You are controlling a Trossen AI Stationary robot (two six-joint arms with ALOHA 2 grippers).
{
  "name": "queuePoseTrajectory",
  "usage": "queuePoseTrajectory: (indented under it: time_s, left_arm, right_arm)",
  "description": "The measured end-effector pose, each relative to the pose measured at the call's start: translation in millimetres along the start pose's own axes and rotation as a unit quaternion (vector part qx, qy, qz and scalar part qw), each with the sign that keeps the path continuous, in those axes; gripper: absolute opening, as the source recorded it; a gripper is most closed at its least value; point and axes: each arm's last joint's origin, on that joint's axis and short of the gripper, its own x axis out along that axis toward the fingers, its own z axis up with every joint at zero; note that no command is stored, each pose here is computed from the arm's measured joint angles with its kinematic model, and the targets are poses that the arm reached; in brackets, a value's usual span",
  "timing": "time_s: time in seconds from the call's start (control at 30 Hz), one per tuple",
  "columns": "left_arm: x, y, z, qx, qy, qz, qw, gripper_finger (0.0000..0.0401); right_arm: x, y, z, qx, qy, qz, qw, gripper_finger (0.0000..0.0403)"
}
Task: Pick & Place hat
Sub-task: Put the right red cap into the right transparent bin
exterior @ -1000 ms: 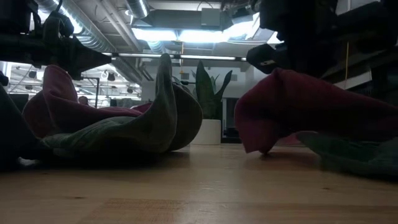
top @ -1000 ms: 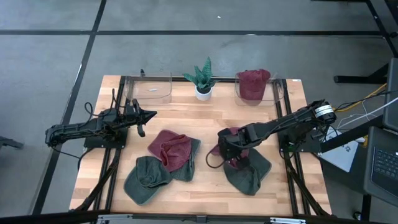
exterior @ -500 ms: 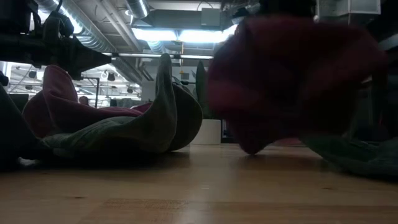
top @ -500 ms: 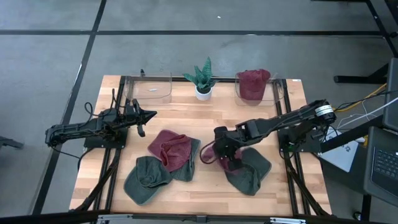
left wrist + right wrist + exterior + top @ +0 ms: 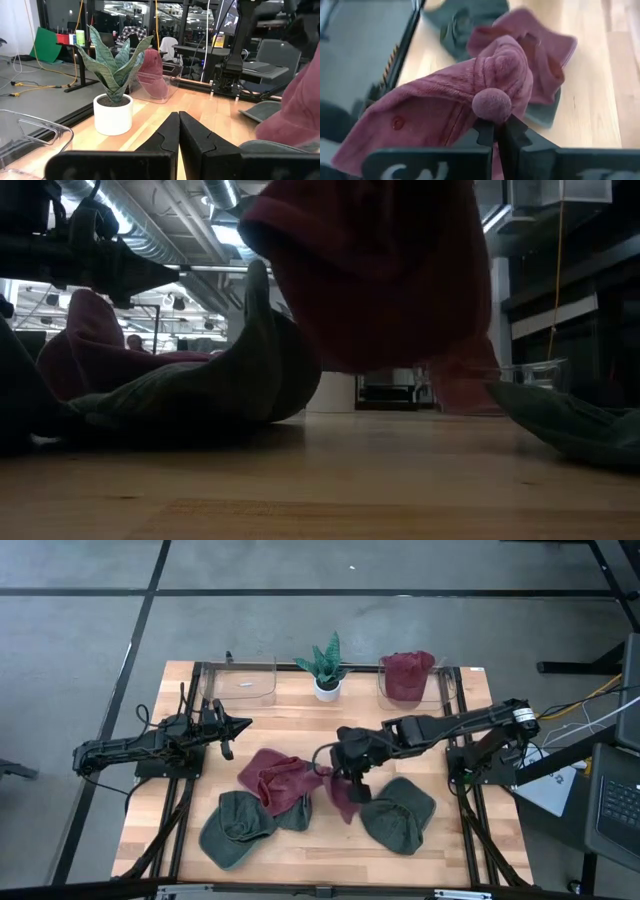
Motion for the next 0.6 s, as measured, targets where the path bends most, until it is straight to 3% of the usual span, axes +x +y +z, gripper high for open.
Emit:
queuePoseTrajectory:
  time_s: [0.37, 0.6]
  left_arm:
    - [0.0, 0.0, 0.0, 0.0, 0.0, 0.0, 1.0, 0.0004]
    - [0.0, 0.0, -0.1, 0.0, 0.0, 0.0, 1.0, 0.0004]
  right_arm:
    - [-2.9, -7.1, 20.6, 0.08, -0.107, -0.027, 0.991, 0.001]
    - [-5.4, -18.6, 27.3, 0.166, -0.153, -0.071, 0.971, 0.001]
